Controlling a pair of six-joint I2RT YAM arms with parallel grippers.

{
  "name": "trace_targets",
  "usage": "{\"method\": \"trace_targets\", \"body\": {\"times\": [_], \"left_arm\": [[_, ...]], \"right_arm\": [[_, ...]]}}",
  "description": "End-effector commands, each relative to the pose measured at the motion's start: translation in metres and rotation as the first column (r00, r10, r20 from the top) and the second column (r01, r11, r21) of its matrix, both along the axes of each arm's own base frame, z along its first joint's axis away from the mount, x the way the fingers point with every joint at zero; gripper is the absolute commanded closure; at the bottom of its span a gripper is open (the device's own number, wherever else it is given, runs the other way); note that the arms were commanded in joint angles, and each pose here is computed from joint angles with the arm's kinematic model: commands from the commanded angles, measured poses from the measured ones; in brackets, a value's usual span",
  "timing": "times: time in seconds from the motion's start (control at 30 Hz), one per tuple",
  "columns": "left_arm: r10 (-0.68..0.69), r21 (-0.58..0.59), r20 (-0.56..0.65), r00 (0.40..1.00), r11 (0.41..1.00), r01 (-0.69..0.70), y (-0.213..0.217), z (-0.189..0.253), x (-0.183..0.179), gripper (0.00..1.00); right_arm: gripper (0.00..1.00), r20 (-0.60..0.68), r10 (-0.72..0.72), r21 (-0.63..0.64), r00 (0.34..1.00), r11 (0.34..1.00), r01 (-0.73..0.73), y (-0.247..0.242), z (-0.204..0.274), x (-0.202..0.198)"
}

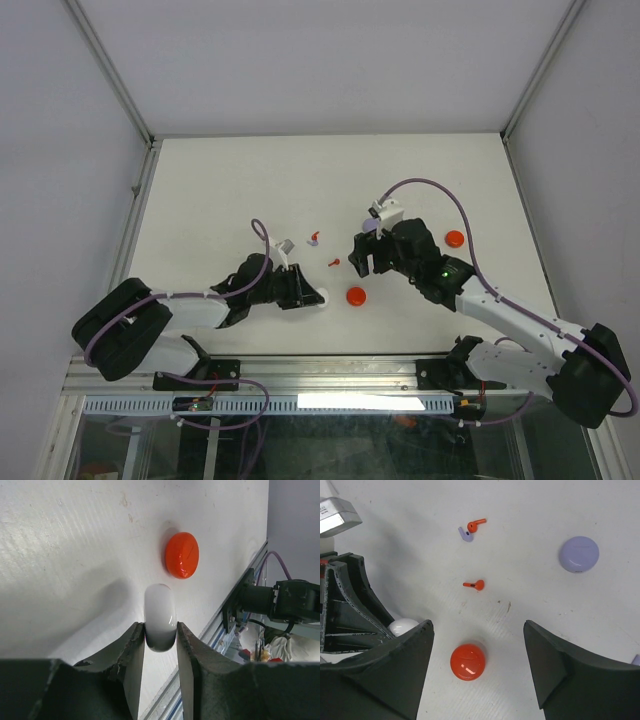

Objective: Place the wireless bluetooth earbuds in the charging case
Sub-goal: Place the charging case at the center of the board.

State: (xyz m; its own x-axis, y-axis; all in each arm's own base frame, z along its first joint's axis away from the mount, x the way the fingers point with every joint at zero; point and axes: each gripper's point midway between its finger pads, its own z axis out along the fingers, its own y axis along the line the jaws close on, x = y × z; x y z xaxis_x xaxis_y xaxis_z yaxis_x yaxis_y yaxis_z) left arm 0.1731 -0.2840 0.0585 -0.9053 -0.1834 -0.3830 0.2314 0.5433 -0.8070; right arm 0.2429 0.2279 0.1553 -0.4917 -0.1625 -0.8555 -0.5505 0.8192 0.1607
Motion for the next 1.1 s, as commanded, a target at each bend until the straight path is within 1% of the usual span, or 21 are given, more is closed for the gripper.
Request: {"method": "trace_targets", "body": {"times": [0.0, 0.1, 0.27, 0.33, 0.43, 0.57, 0.67, 0.87, 1.07], "left_arm": [[0.041, -0.041, 0.015, 0.999, 0.998, -0.041, -0.019, 0.016, 0.016, 0.66], [0.046, -0.005, -0.012, 0.999, 0.999, -0.046, -0.021, 0.006, 0.015, 0.59], [0.083, 0.046, -0.043, 0.996, 0.996, -0.081, -0.015, -0.003, 0.015, 0.53], [0.115, 0.076, -0.039, 0.993, 0.991, -0.112, -0.009, -0.004, 0.017, 0.47], [0.178, 0.13, -0.009, 0.984, 0.976, -0.175, 0.006, -0.001, 0.023, 0.32], [0.258, 0.177, 0.056, 0.965, 0.948, -0.264, 0.025, 0.009, 0.033, 0.16], [0.285, 0.185, 0.11, 0.952, 0.935, -0.301, 0.035, 0.019, 0.038, 0.08], [0.36, 0.166, 0.155, 0.92, 0.909, -0.383, 0.055, 0.034, 0.047, 0.01], [0.405, 0.15, 0.163, 0.9, 0.891, -0.429, 0.073, 0.039, 0.054, 0.01]], "right_arm": [[0.24, 0.062, -0.035, 0.004, 0.997, 0.999, 0.035, -0.004, 0.01, 0.012], [0.24, 0.064, -0.036, -0.006, 0.997, 0.999, 0.037, -0.003, 0.008, 0.014], [0.23, 0.062, -0.037, -0.041, 0.997, 0.998, 0.04, -0.003, 0.002, 0.019], [0.23, 0.063, -0.039, -0.06, 0.997, 0.997, 0.042, -0.002, -0.001, 0.022], [0.22, 0.067, -0.049, -0.088, 0.997, 0.995, 0.055, -0.005, -0.006, 0.03], [0.21, 0.072, -0.083, -0.123, 0.994, 0.988, 0.092, -0.012, -0.011, 0.048], [0.21, 0.065, -0.101, -0.145, 0.993, 0.983, 0.109, -0.015, -0.016, 0.063], [0.21, 0.037, -0.13, -0.191, 0.991, 0.972, 0.135, -0.025, -0.035, 0.095], [0.23, 0.003, -0.153, -0.23, 0.988, 0.962, 0.149, -0.034, -0.063, 0.131]]}}
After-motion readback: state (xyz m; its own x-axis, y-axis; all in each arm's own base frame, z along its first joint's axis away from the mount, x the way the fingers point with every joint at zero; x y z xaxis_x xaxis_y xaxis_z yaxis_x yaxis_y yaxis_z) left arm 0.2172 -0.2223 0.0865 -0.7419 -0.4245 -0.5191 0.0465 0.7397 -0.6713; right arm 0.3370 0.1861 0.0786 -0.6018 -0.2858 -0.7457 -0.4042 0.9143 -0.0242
